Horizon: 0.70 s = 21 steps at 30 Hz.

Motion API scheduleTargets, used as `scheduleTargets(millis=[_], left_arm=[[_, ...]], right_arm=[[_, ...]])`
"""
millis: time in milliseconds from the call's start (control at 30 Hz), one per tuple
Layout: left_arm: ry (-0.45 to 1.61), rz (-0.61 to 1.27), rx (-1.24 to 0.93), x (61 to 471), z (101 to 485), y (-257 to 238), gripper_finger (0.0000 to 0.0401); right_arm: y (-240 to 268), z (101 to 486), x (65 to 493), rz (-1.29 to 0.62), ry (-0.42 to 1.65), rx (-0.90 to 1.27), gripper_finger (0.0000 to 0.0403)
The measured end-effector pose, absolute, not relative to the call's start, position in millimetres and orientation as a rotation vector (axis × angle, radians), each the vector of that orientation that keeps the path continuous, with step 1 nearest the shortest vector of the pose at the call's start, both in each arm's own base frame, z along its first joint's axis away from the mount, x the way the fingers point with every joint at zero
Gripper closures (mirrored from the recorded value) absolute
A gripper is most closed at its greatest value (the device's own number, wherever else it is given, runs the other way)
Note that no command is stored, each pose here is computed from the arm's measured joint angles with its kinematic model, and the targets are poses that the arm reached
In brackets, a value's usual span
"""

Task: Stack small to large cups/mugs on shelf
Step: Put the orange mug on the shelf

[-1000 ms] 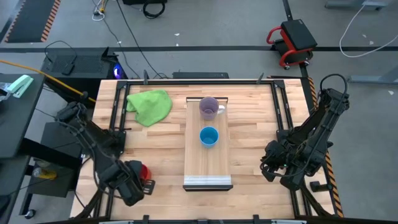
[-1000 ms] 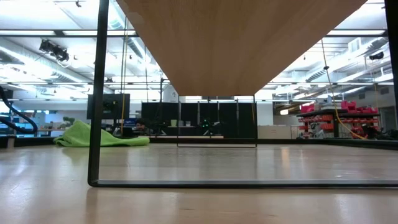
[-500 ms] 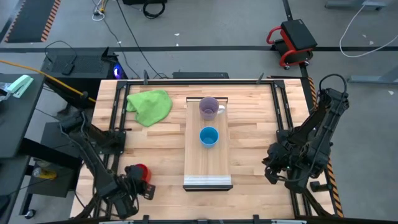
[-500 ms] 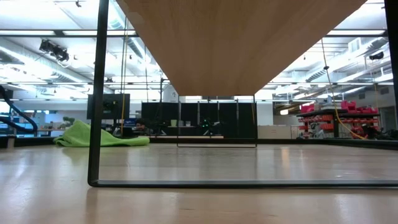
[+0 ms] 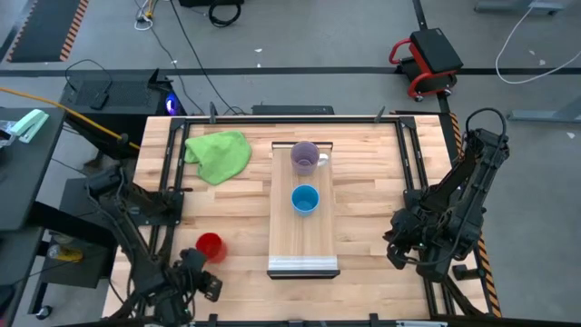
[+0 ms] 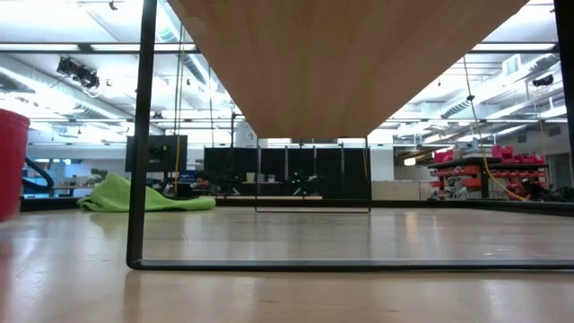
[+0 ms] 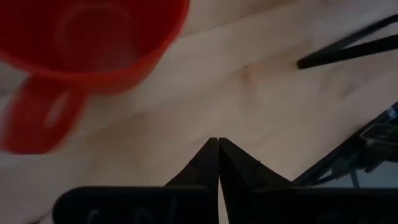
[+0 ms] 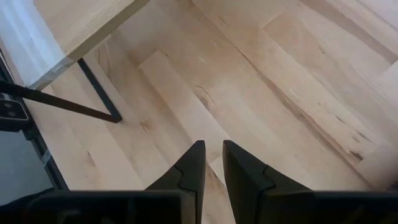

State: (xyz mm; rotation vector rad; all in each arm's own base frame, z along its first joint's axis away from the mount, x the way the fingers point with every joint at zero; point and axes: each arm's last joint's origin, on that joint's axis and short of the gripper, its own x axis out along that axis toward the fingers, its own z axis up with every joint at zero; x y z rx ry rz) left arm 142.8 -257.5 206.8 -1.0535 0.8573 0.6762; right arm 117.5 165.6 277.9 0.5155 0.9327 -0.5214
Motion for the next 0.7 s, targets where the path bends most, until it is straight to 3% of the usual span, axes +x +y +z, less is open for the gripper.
scheduleTargets(millis=[267,700], left_arm=[[0.986,0.669,-1.086,130,211,-267,0.0389],[0.938,0.851,-0.991,153,266,-247,0.0384]], right_arm=[[169,278,119,-0.500,0.923,0.551,0.0341],[169,279,120,-0.488,0.898,0.525,0.0341]])
